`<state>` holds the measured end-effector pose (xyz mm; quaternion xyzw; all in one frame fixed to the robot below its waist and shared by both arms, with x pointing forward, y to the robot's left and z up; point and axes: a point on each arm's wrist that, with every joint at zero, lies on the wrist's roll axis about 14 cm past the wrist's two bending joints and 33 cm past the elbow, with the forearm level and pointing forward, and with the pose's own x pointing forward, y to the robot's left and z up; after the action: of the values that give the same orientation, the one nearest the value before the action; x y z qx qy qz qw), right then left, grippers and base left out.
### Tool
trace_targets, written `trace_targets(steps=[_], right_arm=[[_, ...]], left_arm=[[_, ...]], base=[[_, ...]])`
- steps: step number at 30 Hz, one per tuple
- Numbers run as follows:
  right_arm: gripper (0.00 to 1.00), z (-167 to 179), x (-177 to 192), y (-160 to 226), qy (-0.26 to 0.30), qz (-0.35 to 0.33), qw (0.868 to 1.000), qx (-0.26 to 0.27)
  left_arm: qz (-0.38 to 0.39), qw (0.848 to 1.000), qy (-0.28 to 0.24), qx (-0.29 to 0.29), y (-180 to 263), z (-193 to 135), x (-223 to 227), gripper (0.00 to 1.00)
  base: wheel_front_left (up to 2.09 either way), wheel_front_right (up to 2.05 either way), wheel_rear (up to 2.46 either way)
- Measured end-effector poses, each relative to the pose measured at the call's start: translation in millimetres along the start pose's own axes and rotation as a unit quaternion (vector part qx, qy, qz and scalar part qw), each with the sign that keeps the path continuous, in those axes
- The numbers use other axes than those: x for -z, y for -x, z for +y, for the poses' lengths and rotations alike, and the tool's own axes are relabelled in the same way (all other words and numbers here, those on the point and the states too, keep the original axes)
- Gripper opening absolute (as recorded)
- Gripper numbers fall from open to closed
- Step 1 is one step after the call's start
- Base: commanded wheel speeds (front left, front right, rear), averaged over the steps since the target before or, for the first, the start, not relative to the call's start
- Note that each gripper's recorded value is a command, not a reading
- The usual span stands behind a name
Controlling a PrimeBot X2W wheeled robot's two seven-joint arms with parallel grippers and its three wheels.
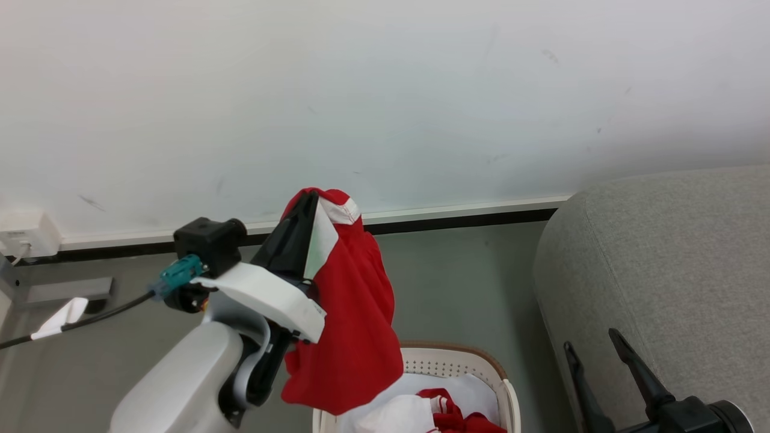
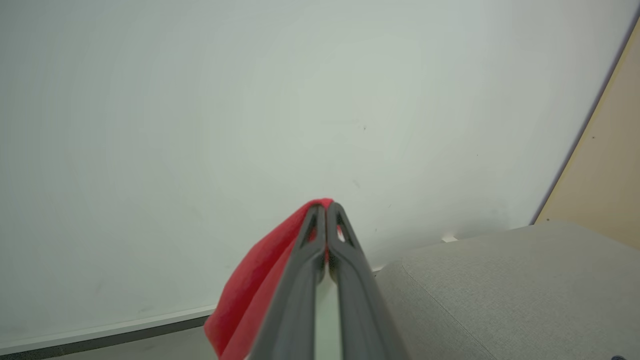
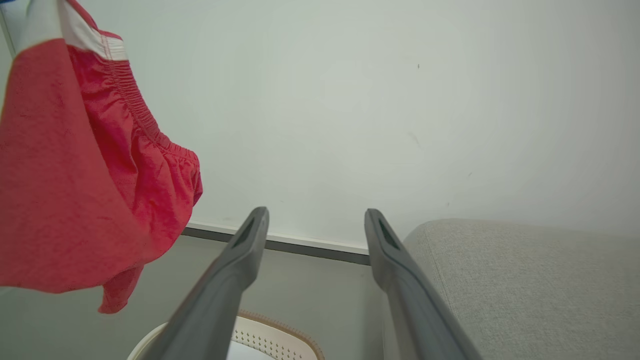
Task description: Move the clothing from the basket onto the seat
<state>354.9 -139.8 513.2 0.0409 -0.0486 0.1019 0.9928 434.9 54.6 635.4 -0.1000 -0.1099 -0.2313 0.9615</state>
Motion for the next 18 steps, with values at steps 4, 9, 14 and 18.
trace_targets(steps=[4,9,14,18], right_arm=[[1.0,14,-4,-1,0.018,-0.003,0.999,-0.038],[1.0,60,-10,-7,0.023,-0.012,0.992,-0.124],[1.0,114,-20,-14,0.021,-0.029,0.976,-0.215],[1.0,147,-27,-22,0.027,-0.039,0.962,-0.27]], left_arm=[[-0.011,1.0,0.001,0.003,4,-5,-11,0.0],[-0.017,1.0,0.002,0.003,11,-9,-18,0.0],[-0.016,1.0,0.001,0.0,16,-8,-19,0.0],[-0.013,1.0,-0.001,-0.003,20,-8,-19,0.0]], base=[[0.0,0.0,0.0],[0.0,0.0,0.0],[0.0,0.0,0.0],[0.0,0.0,0.0]])
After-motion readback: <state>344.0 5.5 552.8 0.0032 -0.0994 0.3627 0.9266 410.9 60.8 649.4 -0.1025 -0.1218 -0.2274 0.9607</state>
